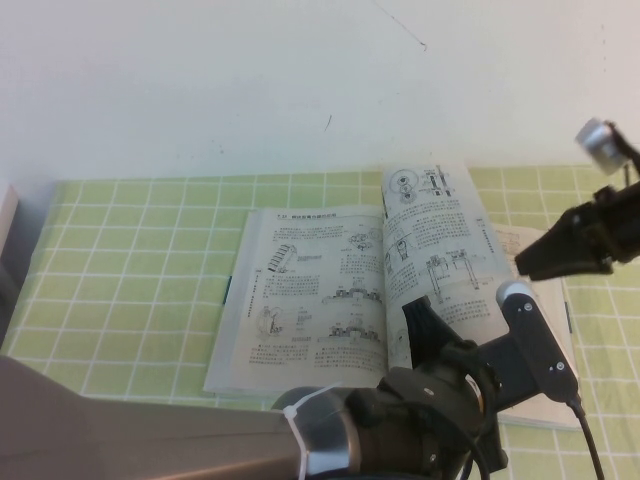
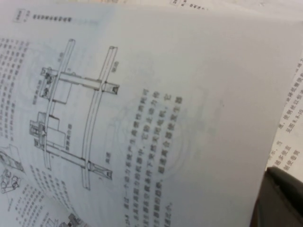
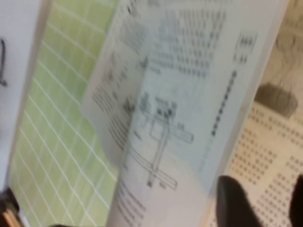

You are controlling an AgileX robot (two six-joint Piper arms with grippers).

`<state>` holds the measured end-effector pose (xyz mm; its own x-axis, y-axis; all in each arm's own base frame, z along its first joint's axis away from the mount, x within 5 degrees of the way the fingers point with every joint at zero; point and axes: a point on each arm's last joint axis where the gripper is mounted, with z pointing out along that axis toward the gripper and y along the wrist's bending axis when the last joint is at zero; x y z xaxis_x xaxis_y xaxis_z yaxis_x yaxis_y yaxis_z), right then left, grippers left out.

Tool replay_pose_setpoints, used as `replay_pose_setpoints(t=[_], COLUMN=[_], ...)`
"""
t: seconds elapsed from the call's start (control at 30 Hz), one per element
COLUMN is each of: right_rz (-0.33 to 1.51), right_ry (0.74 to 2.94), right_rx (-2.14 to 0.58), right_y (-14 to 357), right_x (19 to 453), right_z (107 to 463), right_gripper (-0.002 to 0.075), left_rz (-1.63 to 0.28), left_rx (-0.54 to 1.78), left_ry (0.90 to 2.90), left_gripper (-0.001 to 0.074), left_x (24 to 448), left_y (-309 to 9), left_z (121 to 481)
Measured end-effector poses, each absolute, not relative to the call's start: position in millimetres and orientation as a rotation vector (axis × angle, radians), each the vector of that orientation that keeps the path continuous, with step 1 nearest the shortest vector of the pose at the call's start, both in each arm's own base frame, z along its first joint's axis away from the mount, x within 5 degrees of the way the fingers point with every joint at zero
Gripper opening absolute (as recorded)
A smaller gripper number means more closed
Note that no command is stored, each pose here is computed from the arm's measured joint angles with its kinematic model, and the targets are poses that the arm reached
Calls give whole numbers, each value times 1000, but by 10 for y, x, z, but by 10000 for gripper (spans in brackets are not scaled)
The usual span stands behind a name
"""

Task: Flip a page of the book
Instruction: Open the closed book

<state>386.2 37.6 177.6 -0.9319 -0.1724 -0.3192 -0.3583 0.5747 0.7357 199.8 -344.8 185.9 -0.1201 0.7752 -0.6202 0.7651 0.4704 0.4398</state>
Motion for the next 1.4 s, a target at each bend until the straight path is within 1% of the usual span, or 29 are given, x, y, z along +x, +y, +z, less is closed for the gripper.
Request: replay_pose_setpoints(t=[0.13,0.17,0.27,0.47,0.63,0.8,1.03,1.17,1.27,1.4], right_rz=[1305,1313,1329,1299,1195,1167,1163,1161,1161,1161], right_ry=[2671,2683,2714,2765,2824,2854,2858,2858,2858,2860], right_rx=[-532,-559,-632,-712,-778,-782,-784,-785,-785,-783], right_y=[586,645,818,963,926,917,917,916,916,916], right_x=[3839,3831,3800,3769,3760,3754,3755,3754,3754,3754], right_z=[1540,1485,1344,1160,1100,1091,1091,1091,1091,1091], right_gripper=[76,48,15,3,-1,-1,-1,-1,-1,-1], left_rz=[15,15,22,41,102,197,244,216,117,-21], left_rx=[1294,1294,1291,1284,1236,1146,951,839,760,675], left_ry=[1873,1873,1874,1879,1906,1952,2148,2291,2389,2461], left_gripper=[-4,-4,-4,-4,-4,-4,-4,-4,-4,-4], left_x=[1997,1997,2001,2010,2040,2104,2340,2483,2617,2781], left_y=[-3450,-3450,-3446,-3433,-3386,-3294,-3035,-2865,-2746,-2595], left_z=[1860,1860,1860,1861,1865,1874,1820,1762,1715,1660])
